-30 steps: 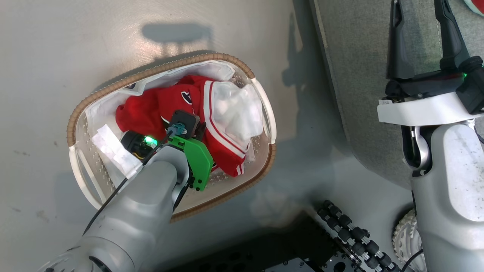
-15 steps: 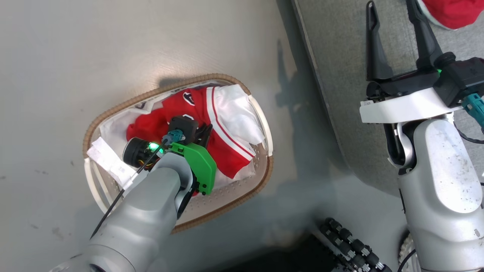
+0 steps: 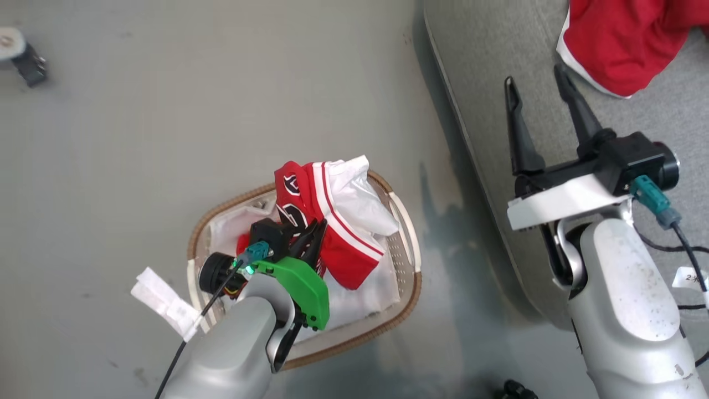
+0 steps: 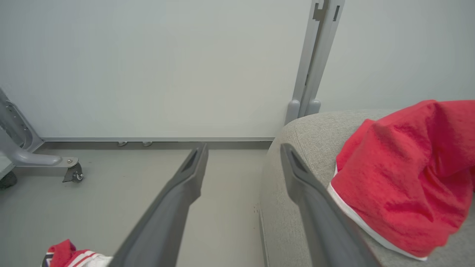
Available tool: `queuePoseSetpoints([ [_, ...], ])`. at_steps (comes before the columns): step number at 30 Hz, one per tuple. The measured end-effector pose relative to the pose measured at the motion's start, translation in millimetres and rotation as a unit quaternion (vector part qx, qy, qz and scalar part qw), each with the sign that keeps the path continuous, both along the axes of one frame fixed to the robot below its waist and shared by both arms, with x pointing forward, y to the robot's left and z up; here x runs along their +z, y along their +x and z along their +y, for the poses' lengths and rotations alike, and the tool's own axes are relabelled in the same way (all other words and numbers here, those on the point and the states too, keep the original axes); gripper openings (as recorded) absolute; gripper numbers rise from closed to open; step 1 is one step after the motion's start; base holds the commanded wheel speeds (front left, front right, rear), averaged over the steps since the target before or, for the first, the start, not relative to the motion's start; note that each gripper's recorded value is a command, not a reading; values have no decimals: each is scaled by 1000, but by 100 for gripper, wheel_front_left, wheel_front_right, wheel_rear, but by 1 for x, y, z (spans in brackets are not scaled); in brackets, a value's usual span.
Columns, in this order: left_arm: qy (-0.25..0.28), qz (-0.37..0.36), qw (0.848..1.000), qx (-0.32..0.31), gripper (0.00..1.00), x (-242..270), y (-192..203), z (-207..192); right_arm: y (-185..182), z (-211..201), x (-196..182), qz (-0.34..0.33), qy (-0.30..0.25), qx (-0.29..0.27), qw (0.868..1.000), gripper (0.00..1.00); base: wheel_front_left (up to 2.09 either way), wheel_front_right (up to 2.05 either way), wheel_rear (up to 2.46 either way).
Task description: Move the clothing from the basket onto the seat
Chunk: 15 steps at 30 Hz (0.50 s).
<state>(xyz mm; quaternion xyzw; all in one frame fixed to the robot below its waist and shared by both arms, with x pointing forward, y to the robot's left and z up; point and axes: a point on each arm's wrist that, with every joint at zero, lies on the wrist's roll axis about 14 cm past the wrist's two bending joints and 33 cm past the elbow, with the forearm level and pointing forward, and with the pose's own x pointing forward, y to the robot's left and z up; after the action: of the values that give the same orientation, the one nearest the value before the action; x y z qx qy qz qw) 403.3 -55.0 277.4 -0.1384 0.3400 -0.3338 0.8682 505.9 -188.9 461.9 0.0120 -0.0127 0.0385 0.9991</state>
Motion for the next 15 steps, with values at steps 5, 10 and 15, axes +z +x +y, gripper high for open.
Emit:
queuePoseSetpoints([
  [5, -15, -50, 998, 33, 0, 40, 5, 14, -14, 16, 16, -9, 11, 18, 1000, 100, 0, 0, 0],
  [10, -36, -122, 990, 66, 0, 91, 16, 27, -31, 31, 29, -17, 21, 36, 999, 100, 0, 0, 0],
  [15, -56, -194, 975, 93, 0, 143, 23, 41, -47, 44, 41, -25, 31, 50, 998, 100, 0, 0, 0],
])
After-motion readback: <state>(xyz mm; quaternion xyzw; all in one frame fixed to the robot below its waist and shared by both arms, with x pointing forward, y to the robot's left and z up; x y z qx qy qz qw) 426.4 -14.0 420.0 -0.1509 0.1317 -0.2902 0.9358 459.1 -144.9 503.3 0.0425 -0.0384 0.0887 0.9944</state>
